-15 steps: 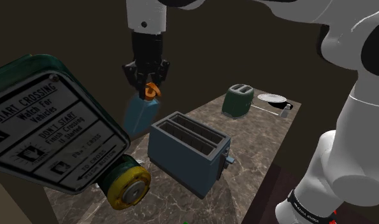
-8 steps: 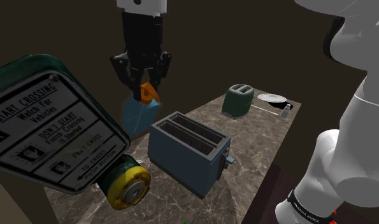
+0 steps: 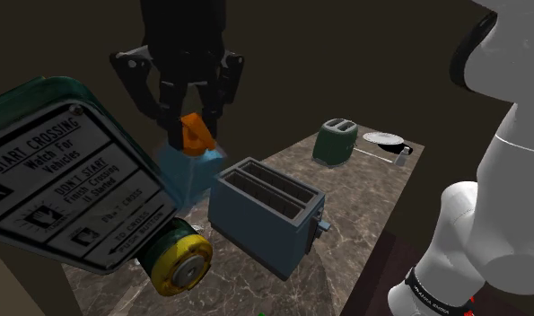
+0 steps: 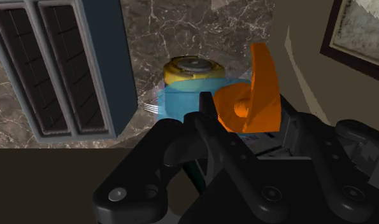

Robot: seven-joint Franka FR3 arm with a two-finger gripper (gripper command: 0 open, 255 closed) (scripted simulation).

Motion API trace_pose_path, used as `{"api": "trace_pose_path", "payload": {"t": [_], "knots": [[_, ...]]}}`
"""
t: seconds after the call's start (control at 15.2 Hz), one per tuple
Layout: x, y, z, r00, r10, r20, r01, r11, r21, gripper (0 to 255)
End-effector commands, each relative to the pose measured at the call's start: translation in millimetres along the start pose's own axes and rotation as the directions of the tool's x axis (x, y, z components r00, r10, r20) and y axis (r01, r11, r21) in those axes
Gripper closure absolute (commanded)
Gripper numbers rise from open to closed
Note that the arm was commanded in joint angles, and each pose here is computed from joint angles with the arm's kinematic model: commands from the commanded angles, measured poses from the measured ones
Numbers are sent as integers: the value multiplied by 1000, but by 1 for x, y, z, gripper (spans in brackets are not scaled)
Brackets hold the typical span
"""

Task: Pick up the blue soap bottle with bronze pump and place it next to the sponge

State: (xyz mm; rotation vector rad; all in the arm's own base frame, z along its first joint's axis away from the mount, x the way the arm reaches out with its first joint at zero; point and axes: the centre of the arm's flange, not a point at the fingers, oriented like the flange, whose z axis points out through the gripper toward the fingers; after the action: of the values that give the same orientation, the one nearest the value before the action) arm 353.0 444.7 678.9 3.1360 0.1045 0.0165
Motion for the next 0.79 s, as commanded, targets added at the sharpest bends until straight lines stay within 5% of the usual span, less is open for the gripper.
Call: {"api": "trace_pose_path", "payload": {"t": [0.0, 0.33, 0.73], "knots": [[-20, -15, -9, 1000, 1, 0, -1, 1000, 0, 255], [-60, -52, -32, 1000, 1, 0, -1, 1000, 0, 255], [-60, -52, -1, 1000, 1, 0, -1, 1000, 0, 255]]}}
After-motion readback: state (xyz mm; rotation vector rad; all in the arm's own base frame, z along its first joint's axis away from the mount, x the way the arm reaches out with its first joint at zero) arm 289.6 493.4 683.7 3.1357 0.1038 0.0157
